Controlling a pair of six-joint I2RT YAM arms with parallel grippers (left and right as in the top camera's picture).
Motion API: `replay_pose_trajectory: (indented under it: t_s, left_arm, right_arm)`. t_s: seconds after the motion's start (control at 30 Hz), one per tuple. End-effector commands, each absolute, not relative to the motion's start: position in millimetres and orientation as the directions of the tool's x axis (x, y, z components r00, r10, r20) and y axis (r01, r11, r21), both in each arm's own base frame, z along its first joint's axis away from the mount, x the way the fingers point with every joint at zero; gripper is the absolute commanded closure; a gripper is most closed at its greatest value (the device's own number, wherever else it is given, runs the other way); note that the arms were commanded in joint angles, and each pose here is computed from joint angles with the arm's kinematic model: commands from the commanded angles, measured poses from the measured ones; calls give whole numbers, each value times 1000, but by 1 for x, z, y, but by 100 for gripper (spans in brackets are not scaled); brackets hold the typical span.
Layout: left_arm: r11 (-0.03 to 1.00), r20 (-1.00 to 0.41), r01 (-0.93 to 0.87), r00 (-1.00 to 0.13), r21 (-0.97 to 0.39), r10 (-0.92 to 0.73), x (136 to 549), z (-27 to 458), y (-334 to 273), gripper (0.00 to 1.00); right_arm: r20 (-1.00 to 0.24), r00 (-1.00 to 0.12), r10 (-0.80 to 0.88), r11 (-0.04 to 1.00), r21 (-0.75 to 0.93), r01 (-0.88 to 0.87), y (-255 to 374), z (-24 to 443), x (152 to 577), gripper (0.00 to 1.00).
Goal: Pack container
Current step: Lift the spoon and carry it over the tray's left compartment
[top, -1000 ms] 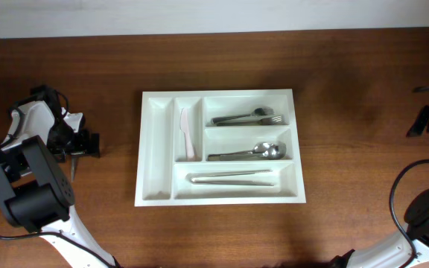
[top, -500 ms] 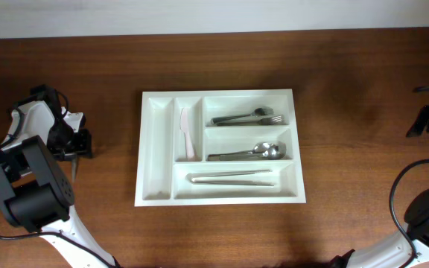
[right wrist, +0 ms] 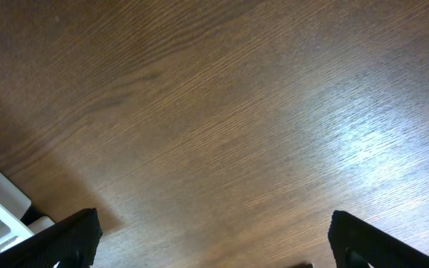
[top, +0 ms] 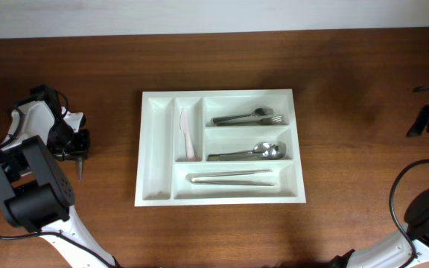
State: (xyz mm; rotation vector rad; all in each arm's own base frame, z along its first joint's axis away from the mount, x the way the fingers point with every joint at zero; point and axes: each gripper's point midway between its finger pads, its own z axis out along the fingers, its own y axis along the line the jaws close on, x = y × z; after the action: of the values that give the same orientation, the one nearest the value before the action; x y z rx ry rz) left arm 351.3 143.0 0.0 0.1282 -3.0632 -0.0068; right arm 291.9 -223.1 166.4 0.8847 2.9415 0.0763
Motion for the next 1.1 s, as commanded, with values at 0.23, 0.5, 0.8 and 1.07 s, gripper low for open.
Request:
replay_pose_trajectory:
  t_s: [0.23, 0.5, 0.8, 1.07]
  left_arm:
    - [996, 85, -89, -993, -11, -88, 348, -5, 143, 98]
    - [994, 93, -109, -990, -29, -106, 347, -2, 139, 98]
    - [993, 26, -98, -995, -65, -96, 379, 52, 117, 98]
    - [975, -106, -24, -993, -220, -49, 421, 117, 50, 98]
  right_arm:
    - [-65, -822, 566, 824, 73, 562, -223, 171, 290, 1]
    - [-65, -822, 566, 824, 73, 562, -223, 171, 290, 1]
    - [-65, -822, 566, 824, 73, 562, -223, 171, 290, 1]
    - [-65, -822, 566, 824, 73, 562, -223, 171, 290, 1]
